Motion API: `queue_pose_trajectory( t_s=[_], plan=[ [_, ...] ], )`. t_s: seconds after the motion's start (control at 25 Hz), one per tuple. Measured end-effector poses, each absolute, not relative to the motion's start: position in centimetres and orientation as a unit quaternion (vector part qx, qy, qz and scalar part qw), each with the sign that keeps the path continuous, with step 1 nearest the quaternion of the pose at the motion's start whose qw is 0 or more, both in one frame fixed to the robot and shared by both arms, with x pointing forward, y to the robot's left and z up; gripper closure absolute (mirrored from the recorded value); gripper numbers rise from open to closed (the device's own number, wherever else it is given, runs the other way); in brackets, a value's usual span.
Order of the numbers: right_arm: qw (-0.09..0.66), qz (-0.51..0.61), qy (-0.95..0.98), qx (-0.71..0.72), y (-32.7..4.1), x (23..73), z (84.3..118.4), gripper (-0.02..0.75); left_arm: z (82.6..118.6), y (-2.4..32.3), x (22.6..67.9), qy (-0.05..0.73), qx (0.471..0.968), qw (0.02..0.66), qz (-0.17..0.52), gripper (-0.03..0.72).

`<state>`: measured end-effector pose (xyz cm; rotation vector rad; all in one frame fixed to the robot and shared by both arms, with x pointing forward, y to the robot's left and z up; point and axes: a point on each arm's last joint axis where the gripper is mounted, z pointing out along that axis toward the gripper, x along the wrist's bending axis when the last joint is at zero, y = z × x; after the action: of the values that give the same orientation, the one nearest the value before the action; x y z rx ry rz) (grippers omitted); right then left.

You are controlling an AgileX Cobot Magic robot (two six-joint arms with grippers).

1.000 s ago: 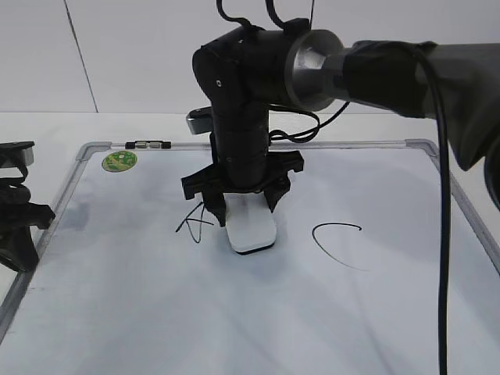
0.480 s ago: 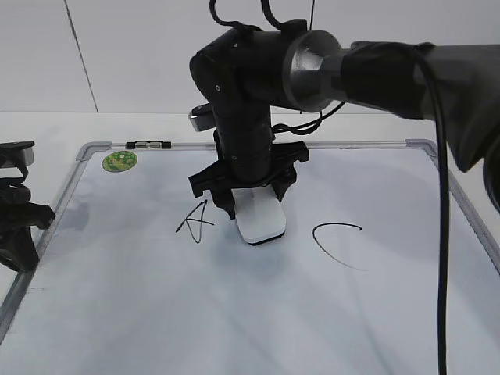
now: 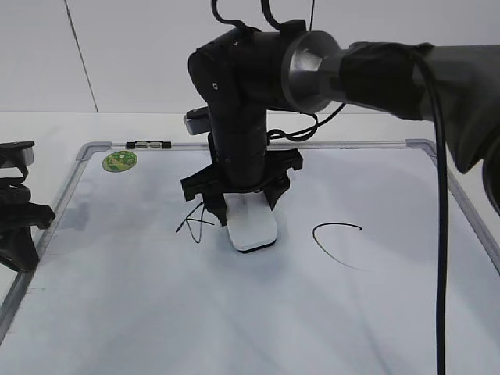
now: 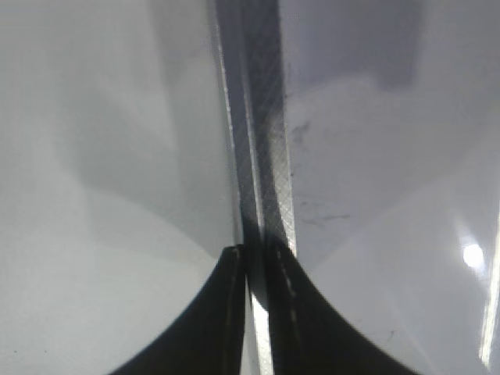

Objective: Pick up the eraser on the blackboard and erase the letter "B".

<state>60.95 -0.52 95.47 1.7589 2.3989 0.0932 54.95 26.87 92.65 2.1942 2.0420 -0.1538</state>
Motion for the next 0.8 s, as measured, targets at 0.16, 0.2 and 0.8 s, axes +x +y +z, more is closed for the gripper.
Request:
queue_pose_trajectory(
  t_s=[0.16,0.2,0.8],
  plan=[
    [0.117,0.023,0.808,0.577,-0.9,61.3,95.6,0.195,92.6,26.9,55.0,0.679,0.729,0.07,-0.051,0.646],
    [0.118,0.023,0.808,0.576,-0.9,61.3,95.6,0.195,92.6,26.9,55.0,0.679,0.729,0.07,-0.051,0.646],
    [0.076,0.101,0.793,0.596,-3.9,61.9,102.1,0.195,92.6,26.9,55.0,0.679,0.729,0.07,-0.051,0.646]
  ],
)
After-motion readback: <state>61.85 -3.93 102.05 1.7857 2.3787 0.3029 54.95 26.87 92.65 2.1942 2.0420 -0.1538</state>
